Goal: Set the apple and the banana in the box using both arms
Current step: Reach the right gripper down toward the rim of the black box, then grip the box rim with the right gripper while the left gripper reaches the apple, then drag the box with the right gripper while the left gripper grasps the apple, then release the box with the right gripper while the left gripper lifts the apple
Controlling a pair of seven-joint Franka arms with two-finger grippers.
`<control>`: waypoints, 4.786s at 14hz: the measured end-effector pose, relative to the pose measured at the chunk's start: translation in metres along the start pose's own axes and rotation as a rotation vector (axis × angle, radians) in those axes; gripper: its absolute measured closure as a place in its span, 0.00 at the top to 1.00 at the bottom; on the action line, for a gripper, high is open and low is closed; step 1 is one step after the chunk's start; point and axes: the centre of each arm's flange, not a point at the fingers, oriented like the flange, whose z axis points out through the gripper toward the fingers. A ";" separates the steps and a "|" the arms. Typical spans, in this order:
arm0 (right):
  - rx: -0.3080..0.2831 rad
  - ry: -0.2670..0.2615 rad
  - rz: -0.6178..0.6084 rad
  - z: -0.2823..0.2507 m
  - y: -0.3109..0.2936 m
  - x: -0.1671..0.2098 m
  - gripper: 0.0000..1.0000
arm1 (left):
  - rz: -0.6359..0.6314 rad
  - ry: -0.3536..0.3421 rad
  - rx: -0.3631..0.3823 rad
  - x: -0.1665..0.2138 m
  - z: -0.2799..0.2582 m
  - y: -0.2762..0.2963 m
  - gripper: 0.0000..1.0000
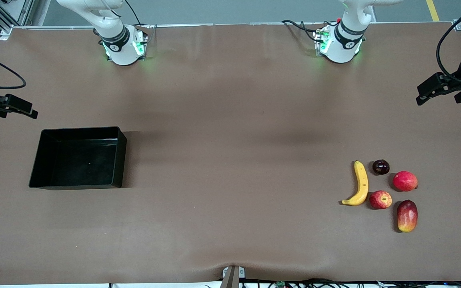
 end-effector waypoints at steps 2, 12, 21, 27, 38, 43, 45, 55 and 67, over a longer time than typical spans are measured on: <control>-0.028 -0.020 0.003 0.009 0.005 0.005 1.00 | 0.000 -0.001 0.000 0.000 0.000 0.000 1.00; -0.198 -0.137 -0.071 0.167 0.136 0.087 1.00 | 0.003 -0.009 0.000 0.003 0.005 0.001 1.00; -0.030 -0.051 -0.056 0.292 0.180 0.086 0.78 | 0.005 -0.087 0.001 0.044 0.057 0.005 1.00; -0.033 -0.029 -0.216 0.296 0.216 0.075 0.33 | 0.025 -0.160 0.029 0.063 0.106 0.015 1.00; 0.067 -0.288 -0.069 0.247 0.113 0.083 0.06 | -0.027 -0.064 0.067 0.153 0.311 -0.043 1.00; 0.069 -0.318 0.061 0.223 -0.072 0.082 0.06 | -0.023 -0.008 0.053 0.167 0.374 -0.044 1.00; 0.085 -0.294 0.075 0.228 -0.142 0.077 0.06 | -0.019 0.005 0.048 0.170 0.393 -0.043 1.00; 0.205 -0.155 -0.010 0.287 -0.366 0.030 0.06 | -0.014 0.052 0.038 0.177 0.436 -0.041 0.64; 0.062 -0.255 0.174 0.165 -0.263 0.070 0.93 | 0.019 -0.033 -0.015 0.139 0.264 0.062 0.63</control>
